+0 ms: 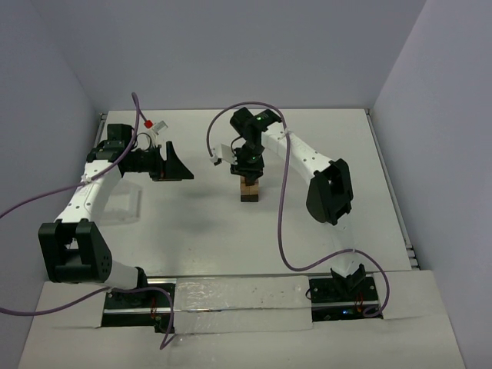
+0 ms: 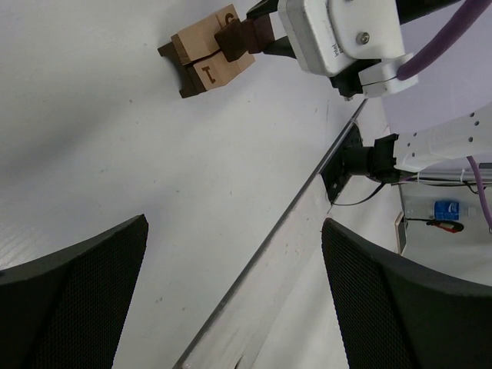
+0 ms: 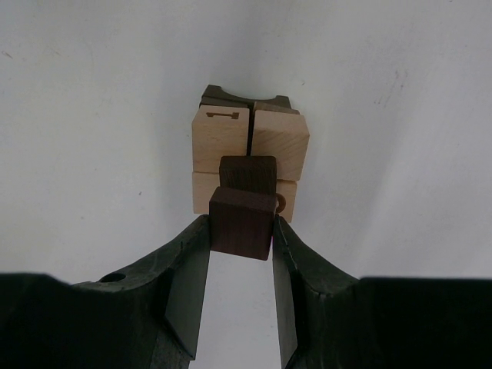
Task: Build the wood block tower
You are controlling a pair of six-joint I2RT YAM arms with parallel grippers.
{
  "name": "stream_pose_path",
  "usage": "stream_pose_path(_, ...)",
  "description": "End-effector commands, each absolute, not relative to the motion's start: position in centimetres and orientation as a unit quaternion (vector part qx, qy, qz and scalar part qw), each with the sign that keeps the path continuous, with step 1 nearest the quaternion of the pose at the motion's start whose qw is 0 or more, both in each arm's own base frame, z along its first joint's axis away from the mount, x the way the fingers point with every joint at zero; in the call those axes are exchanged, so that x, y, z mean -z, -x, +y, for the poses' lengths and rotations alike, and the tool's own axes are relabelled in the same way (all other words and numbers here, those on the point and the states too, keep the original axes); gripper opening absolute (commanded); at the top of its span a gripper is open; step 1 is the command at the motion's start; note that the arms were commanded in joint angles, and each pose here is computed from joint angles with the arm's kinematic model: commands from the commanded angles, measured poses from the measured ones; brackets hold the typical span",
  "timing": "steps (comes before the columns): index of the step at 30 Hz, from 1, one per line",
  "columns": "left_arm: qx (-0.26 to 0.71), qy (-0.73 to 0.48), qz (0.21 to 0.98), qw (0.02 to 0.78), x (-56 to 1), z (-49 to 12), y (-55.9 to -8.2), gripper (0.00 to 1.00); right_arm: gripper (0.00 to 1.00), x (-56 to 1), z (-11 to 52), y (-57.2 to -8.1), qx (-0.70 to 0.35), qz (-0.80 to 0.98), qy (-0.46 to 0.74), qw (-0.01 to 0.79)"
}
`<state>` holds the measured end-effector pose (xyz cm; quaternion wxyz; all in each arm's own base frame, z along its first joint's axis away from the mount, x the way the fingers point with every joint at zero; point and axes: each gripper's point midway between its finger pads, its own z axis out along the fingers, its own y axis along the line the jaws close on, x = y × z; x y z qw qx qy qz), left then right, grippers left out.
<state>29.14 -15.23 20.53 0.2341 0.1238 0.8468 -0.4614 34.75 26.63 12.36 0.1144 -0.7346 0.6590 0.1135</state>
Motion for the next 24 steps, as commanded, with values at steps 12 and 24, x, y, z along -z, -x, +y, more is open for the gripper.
stream_pose_path(12,0.471,-0.146,0.832,0.254,-22.15,-15.39,-29.74,0.99,0.10,-12.97,26.93,-35.29,-0.113,0.652,0.740,0.120)
stream_pose_path(24,0.472,-0.146,0.833,0.248,-21.97,-15.40,-29.89,0.99,0.15,-12.83,27.19,-35.31,-0.111,0.650,0.742,0.118)
